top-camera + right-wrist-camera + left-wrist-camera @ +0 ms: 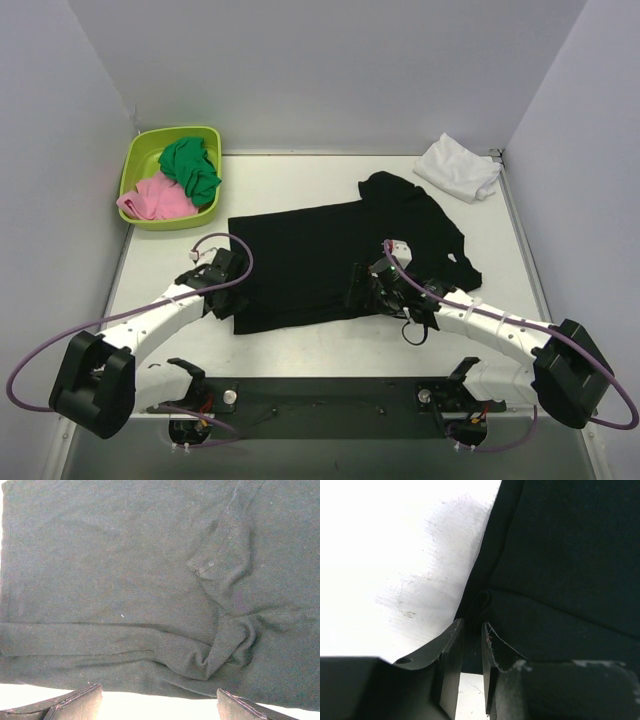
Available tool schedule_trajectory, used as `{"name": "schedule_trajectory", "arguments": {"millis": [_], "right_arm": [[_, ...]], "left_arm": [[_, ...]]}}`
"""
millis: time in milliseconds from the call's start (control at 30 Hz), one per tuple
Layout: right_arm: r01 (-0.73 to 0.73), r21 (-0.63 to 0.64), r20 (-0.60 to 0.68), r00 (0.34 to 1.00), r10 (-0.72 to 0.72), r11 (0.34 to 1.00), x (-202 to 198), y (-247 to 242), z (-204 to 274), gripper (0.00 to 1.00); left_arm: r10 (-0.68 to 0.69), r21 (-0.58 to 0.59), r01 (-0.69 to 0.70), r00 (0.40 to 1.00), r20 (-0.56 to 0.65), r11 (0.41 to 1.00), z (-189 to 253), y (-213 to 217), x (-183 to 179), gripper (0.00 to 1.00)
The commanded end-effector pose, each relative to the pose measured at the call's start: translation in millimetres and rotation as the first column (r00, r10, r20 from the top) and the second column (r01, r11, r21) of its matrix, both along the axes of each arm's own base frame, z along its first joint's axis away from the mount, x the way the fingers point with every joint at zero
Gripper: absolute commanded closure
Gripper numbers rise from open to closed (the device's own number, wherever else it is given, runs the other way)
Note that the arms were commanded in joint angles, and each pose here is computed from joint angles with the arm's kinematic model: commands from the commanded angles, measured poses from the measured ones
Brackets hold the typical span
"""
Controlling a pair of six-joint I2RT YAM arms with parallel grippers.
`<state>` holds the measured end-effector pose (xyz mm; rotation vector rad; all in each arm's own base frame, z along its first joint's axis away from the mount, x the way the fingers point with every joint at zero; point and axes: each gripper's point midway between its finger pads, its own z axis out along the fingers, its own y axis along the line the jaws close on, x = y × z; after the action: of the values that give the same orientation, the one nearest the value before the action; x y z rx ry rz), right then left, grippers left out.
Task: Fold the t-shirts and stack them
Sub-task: Fold the flattened tshirt in 1/3 of the way
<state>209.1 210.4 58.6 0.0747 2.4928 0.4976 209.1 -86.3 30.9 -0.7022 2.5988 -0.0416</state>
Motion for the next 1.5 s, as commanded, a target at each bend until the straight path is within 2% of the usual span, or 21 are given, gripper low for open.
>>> {"name": "schedule_trajectory", "arguments": {"millis": [0,67,400,700,867,1033,1200,1467], "right_arm": [[0.008,0.019,0.021,1.0,-0.008,1.0,0,0,4,0.0],[0.005,0.019,0.02,1.0,-0.006,1.0,0,0,4,0.0],[0.007,0.016,0.019,1.0,-0.007,1.0,-2,-2,3,0.0],[-0.004,0.02,0.016,1.0,0.004,1.0,-1,1,4,0.0],[-0.008,0.025,0.015,1.0,0.008,1.0,-1,2,6,0.0],[-0.006,0.023,0.015,1.0,0.006,1.0,-3,0,4,0.0],[0.0,0.018,0.014,1.0,0.0,1.0,-3,-2,3,0.0],[0.004,0.013,0.013,1.0,-0.004,1.0,-5,-5,0,0.0]], "left_arm": [[0.012,0.002,-0.012,0.999,0.047,1.0,4,2,14,0.72],[0.016,0.0,-0.016,0.999,0.052,1.0,5,2,17,0.75],[0.023,-0.024,-0.021,0.998,0.06,0.999,7,-2,21,0.74],[0.003,-0.062,0.001,0.998,0.064,0.998,14,-9,17,0.59],[-0.004,-0.069,0.008,0.998,0.063,0.998,11,-11,16,0.57],[-0.003,-0.065,0.007,0.998,0.058,0.998,7,-12,18,0.59],[-0.002,-0.071,0.007,0.998,0.067,0.997,7,-15,23,0.64],[0.009,-0.081,-0.002,0.996,0.092,0.997,12,-21,39,0.65]]}}
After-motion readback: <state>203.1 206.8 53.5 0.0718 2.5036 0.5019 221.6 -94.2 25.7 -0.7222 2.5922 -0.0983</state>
